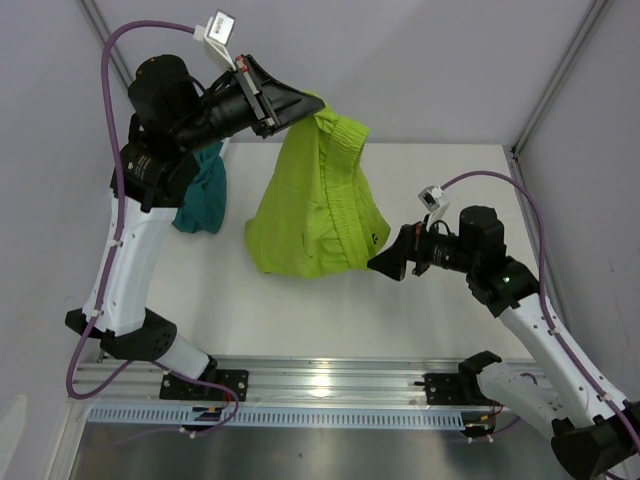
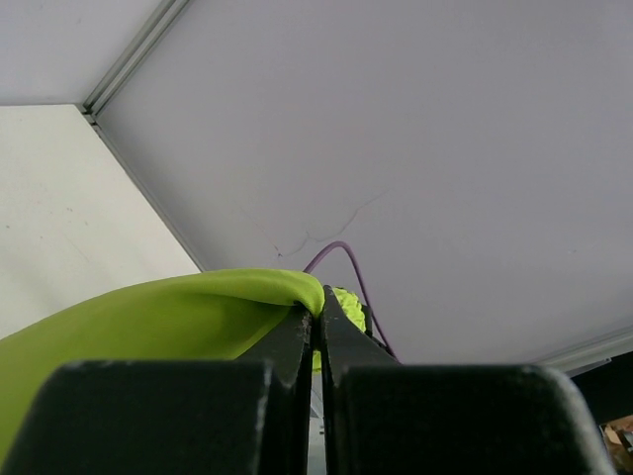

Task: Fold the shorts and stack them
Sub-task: Move the shorts to the center of the board

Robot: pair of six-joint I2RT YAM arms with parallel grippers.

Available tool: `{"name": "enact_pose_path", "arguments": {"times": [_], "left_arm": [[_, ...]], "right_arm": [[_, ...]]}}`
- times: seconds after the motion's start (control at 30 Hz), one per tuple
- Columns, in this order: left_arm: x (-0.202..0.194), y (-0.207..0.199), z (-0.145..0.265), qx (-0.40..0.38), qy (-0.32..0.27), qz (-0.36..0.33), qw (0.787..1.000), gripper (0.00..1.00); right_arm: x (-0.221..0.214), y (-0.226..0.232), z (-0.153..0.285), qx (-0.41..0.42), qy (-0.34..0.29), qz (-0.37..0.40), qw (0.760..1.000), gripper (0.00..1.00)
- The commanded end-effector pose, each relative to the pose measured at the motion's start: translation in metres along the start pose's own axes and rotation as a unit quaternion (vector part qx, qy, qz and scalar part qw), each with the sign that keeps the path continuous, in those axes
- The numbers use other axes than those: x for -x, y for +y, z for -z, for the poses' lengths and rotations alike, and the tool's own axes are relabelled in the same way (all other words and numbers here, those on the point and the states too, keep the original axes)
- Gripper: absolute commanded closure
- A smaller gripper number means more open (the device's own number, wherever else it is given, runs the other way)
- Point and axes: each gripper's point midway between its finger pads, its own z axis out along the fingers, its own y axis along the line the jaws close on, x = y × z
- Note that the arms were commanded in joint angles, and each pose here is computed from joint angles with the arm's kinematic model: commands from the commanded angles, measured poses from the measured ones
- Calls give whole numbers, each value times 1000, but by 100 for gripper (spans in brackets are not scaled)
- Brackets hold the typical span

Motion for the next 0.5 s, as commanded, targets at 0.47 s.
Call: {"name": "enact_pose_path", "arguments": {"times": [0.47], "left_arm": [[19, -36, 17, -51, -35, -11, 998, 100]], "right_arm": [[6, -2, -43, 0, -8, 27, 1000, 30]]}}
